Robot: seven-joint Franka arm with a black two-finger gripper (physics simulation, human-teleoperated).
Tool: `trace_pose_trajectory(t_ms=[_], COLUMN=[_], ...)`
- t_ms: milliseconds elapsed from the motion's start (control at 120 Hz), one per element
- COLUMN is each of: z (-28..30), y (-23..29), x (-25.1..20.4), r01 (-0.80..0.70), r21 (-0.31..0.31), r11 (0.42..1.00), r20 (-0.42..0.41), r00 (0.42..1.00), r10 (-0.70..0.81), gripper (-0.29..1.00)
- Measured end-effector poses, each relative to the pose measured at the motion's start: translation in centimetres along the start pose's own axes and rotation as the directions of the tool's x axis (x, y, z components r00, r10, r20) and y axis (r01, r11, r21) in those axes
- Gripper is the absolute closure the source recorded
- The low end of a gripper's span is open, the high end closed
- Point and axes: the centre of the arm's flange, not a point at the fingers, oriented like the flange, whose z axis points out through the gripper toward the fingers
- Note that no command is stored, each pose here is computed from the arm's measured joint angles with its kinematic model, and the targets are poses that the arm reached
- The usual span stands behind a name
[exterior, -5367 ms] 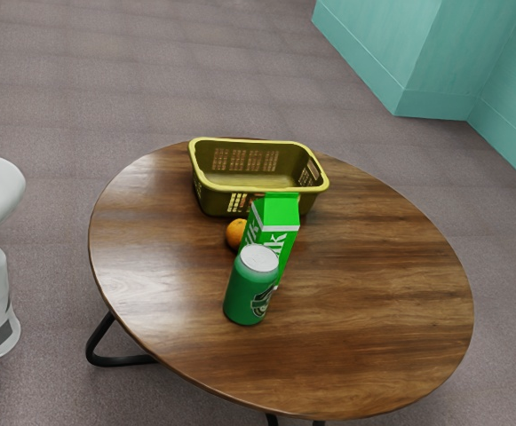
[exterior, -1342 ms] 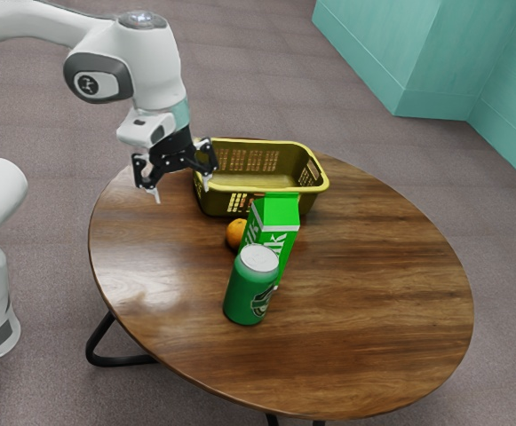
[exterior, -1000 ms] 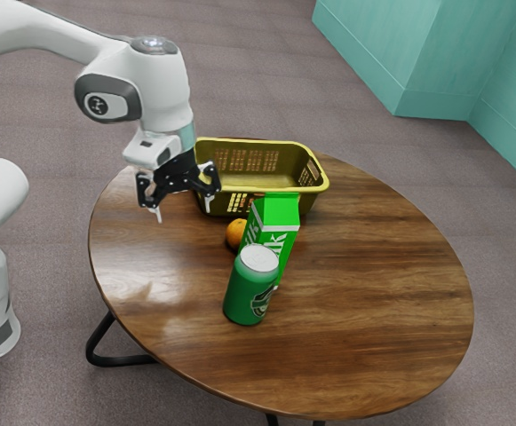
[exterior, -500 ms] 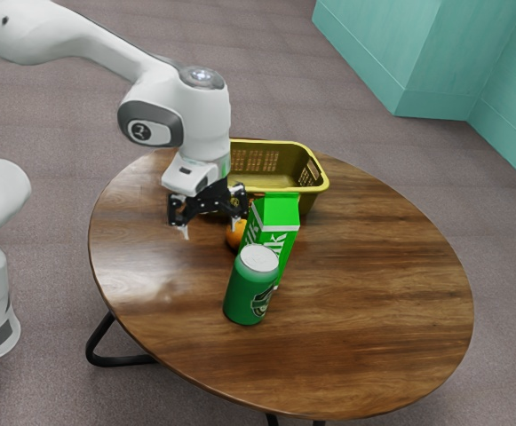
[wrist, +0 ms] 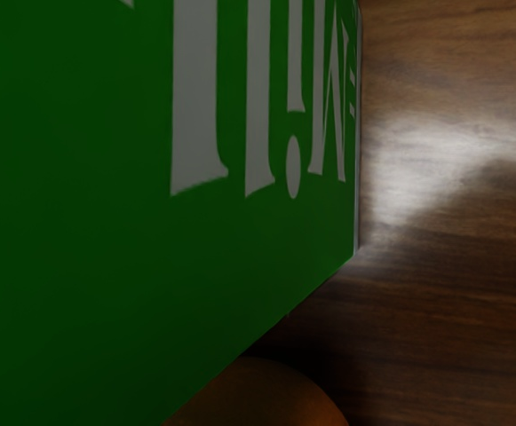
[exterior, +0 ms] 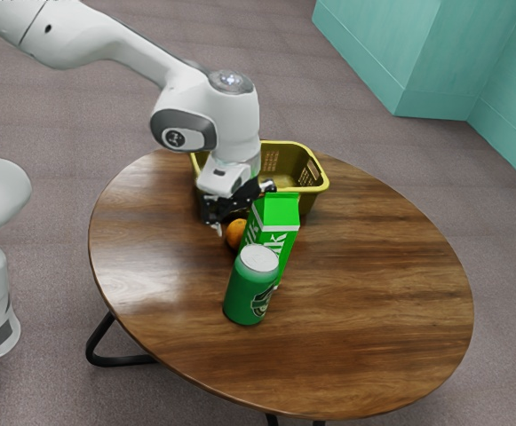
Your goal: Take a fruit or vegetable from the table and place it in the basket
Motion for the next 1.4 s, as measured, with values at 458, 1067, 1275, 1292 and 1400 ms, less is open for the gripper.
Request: trace_pose_trajectory(t_ms=[458, 1067, 1275, 1292, 1400], z=[0.6, 1.9, 2.4, 2.5, 2.8], y=[-0.5, -1.0, -1.3, -1.3, -1.5], x=[-0.3, -1.4, -2.1, -2.1, -2.1], r01=[0.014, 0.035, 0.048, 0.048, 0.044], r21=[0.002, -0.021, -0.031, -0.034, -0.039], r11=[1.000, 0.999, 0.998, 0.998, 0.998], r20=[-0.006, -0.011, -0.023, -0.027, -0.037], r00=[1.000, 0.999, 0.999, 0.998, 0.998], r10=[-0.014, -0.035, -0.049, -0.049, -0.045], gripper=[0.00, 0.00, 0.00, 0.00, 0.00])
